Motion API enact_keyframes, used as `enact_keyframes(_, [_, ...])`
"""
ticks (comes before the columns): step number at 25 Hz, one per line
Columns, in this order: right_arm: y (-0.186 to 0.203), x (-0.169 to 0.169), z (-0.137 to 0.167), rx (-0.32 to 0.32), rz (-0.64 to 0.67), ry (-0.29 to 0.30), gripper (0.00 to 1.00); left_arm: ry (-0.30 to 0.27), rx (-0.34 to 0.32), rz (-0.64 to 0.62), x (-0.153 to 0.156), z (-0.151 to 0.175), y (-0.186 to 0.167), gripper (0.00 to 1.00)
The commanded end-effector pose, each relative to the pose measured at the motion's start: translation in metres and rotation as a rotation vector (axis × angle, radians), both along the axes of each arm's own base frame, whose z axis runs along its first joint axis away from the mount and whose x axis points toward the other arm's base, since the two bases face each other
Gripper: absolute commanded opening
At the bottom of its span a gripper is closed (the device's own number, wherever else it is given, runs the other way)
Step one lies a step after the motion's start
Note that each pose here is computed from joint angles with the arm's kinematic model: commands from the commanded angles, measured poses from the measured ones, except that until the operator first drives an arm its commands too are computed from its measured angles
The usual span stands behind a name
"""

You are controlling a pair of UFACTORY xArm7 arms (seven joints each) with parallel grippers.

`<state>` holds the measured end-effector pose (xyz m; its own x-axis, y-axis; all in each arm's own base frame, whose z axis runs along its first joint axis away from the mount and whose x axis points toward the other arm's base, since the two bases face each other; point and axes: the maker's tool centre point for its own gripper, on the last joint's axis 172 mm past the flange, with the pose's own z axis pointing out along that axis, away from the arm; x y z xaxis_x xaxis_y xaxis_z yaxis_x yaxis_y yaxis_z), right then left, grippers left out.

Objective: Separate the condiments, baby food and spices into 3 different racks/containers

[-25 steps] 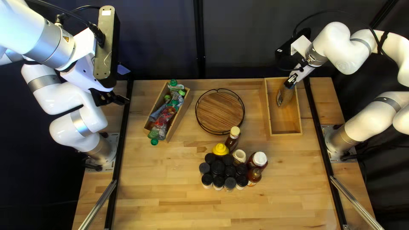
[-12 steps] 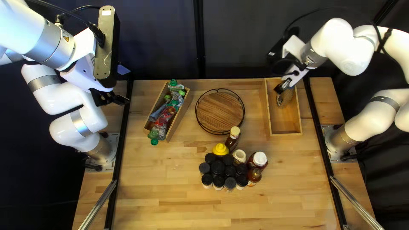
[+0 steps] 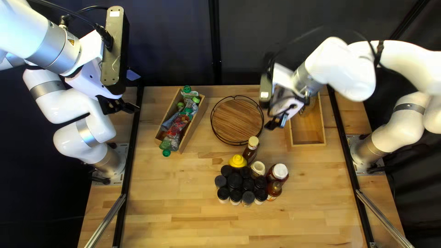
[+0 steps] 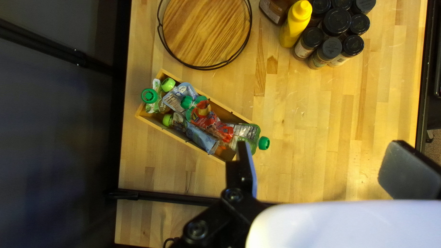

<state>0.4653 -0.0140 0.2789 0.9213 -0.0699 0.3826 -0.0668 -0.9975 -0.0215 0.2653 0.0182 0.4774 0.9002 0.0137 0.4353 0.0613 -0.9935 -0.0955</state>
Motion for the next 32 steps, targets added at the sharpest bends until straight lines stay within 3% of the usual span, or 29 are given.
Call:
enact_keyframes(1, [0.011,-0.002,-0.027,-0.056,0.087,0.020,1.00,0.000,0.000,0.000,0.000,0.000,0.000,1.00])
enact_keyframes(9, [0.015,0.000,-0.067,-0.061,0.186,0.071,1.00,0.000,0.000,0.000,0.000,0.000,0.000,1.00])
enact_keyframes(23, [0.024,0.035,-0.099,-0.031,0.286,0.060,1.00,0.000,0.000,0.000,0.000,0.000,0.000,1.00])
enact_keyframes(24, [0.025,0.036,-0.100,-0.030,0.288,0.060,0.96,0.000,0.000,0.000,0.000,0.000,0.000,1.00])
enact_keyframes(25, [0.026,0.038,-0.102,-0.031,0.290,0.063,0.60,0.000,0.000,0.000,0.000,0.000,0.000,1.00])
enact_keyframes(26, [0.026,0.038,-0.104,-0.033,0.290,0.066,0.04,0.000,0.000,0.000,0.000,0.000,0.000,1.00])
enact_keyframes(32, [0.025,0.021,-0.089,-0.053,0.273,0.068,0.00,0.000,0.000,0.000,0.000,0.000,0.000,1.00])
